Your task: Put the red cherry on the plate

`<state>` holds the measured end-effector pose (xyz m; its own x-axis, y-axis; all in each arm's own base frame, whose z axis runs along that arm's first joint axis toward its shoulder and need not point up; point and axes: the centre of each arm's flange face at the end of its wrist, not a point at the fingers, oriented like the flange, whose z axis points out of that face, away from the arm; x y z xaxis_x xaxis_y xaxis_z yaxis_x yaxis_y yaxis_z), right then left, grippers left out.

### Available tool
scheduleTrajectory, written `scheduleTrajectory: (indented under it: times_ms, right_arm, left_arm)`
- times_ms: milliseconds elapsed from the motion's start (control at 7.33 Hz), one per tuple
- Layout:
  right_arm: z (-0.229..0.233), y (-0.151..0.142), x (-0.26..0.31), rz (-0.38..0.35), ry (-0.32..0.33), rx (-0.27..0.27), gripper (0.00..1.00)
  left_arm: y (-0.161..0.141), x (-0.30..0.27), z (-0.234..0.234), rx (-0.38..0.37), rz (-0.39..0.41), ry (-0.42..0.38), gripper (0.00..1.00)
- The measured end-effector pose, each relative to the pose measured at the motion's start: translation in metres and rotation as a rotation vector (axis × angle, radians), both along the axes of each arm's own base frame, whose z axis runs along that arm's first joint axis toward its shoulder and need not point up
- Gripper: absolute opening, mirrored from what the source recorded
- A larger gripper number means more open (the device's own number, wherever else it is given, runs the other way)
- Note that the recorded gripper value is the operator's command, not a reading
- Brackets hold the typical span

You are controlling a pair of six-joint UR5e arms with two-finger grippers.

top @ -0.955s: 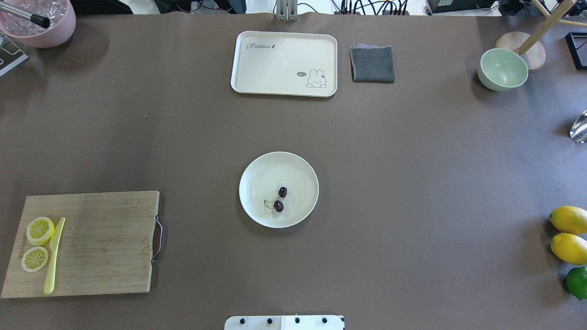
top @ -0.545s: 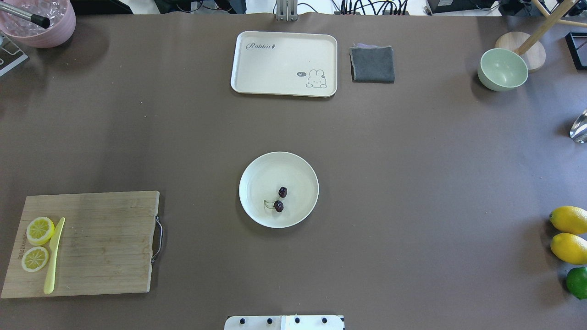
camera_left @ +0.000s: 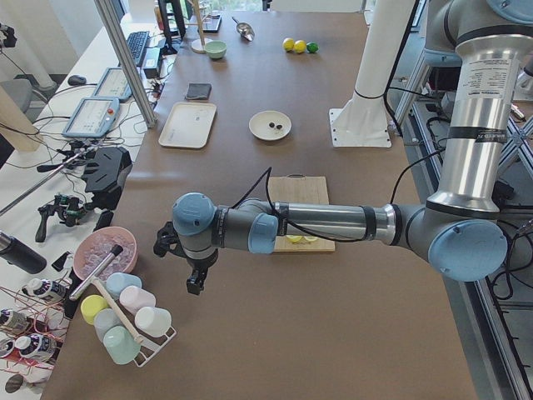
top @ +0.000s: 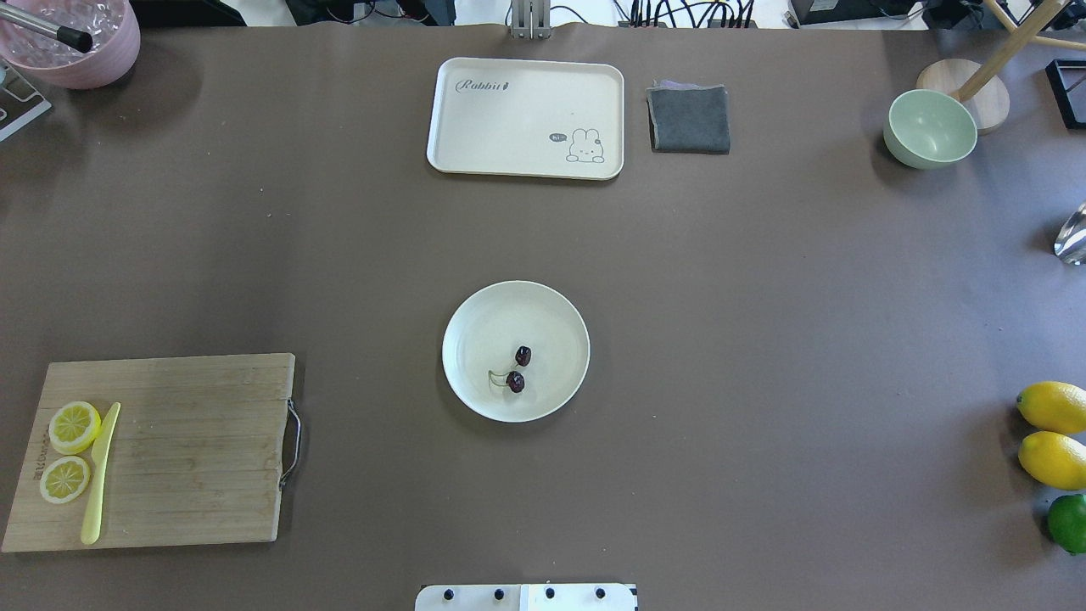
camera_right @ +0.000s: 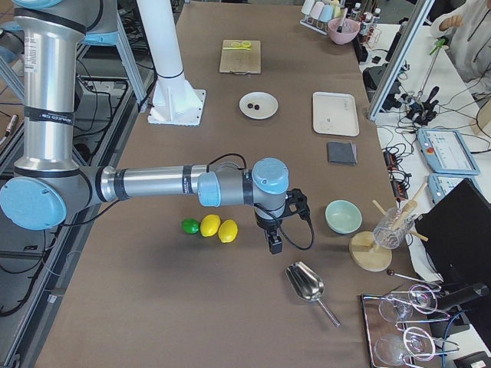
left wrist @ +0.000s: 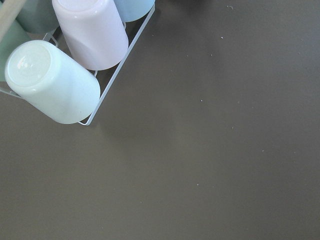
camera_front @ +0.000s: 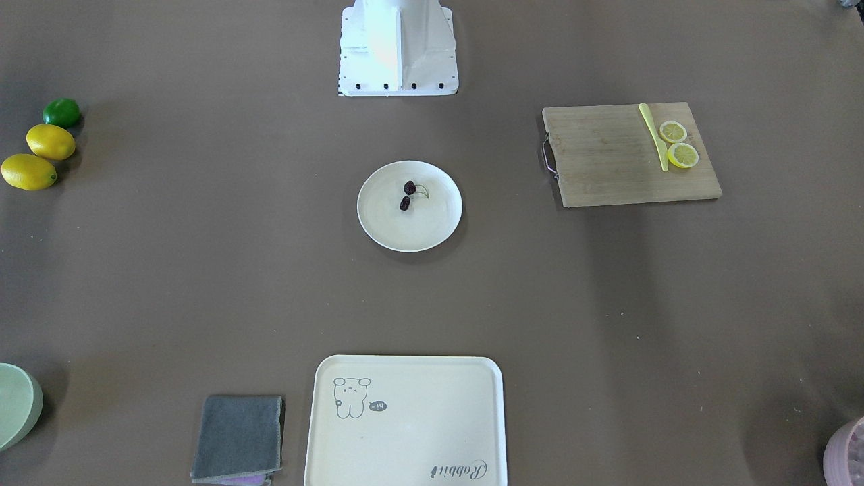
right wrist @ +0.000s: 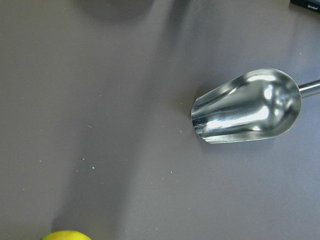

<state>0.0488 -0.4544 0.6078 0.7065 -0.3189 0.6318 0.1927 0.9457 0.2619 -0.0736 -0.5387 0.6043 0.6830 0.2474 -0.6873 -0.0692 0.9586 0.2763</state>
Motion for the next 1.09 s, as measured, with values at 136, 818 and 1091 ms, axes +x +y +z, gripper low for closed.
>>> scheduleTrajectory:
  times_ms: [136, 818, 1091]
  right_arm:
    - [-0.001, -0.001, 0.000, 0.000, 0.002, 0.003, 1.00]
    - [0.005, 0.003, 0.001, 0.000, 0.008, -0.007, 1.00]
    - [0.007, 0.005, 0.001, 0.000, 0.005, -0.014, 1.00]
  left_arm:
    - [0.004, 0.001, -0.008, 0.013, 0.000, -0.001, 0.97]
    - [0.016, 0.004, 0.006, -0.013, 0.006, -0.001, 0.97]
    - [0.029, 0.005, 0.018, -0.032, 0.009, 0.002, 0.97]
